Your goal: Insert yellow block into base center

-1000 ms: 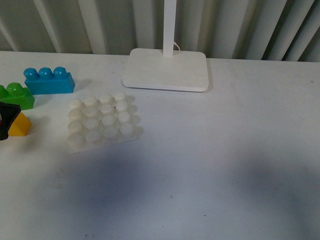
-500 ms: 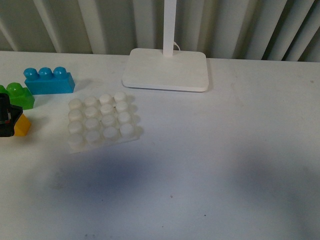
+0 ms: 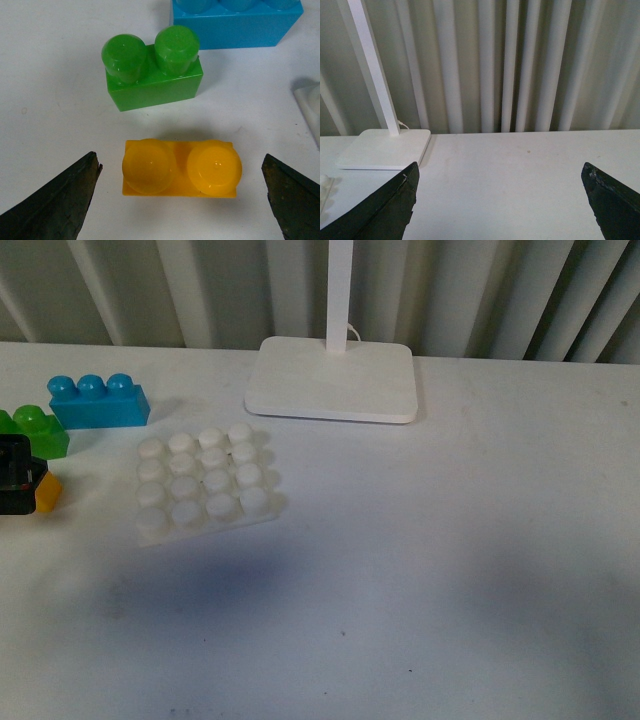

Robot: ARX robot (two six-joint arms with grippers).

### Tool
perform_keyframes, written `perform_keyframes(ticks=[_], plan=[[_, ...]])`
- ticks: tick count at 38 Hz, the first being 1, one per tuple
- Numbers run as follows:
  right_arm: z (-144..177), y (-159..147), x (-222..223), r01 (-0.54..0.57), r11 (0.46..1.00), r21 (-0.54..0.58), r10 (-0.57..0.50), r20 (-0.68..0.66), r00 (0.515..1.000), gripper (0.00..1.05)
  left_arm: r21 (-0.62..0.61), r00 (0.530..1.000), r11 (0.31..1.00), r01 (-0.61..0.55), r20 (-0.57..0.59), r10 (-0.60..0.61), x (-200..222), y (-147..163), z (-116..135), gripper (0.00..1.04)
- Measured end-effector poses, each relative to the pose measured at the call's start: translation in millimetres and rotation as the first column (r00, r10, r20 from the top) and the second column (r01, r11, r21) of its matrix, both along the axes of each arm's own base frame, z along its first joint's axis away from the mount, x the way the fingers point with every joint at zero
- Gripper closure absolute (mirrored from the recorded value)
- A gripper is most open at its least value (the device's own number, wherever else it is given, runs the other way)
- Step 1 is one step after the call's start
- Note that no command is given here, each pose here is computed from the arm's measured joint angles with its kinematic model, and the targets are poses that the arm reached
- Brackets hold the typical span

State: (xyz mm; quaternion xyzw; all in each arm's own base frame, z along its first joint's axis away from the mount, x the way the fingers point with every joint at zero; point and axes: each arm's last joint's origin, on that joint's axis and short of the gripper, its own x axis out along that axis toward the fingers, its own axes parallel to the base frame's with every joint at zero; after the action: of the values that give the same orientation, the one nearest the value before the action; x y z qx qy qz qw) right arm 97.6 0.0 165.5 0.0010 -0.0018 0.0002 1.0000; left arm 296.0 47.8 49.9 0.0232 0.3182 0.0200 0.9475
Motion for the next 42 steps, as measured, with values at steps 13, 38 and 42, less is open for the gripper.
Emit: perform_keyframes(ticks=[13, 38, 42], plan=[[0, 0, 0, 0.0, 1.0, 0.0, 0.0, 0.0, 1.0, 0.09, 0.005, 0.999, 1.0, -0.008, -0.032, 0.009, 6, 1, -10, 0.06], [0, 0, 0, 0.0, 1.0, 0.0, 0.0, 0.0, 1.0, 0.09, 0.007, 0.999, 0.999, -0.042, -0.009, 0.042, 5, -9, -1, 0.4], [0, 0, 0, 0.0, 1.0, 0.0, 0.0, 0.0, 1.0, 0.09, -0.01, 0.996, 0.996, -0.088, 0.022, 0.088, 3, -22, 17, 0.4]])
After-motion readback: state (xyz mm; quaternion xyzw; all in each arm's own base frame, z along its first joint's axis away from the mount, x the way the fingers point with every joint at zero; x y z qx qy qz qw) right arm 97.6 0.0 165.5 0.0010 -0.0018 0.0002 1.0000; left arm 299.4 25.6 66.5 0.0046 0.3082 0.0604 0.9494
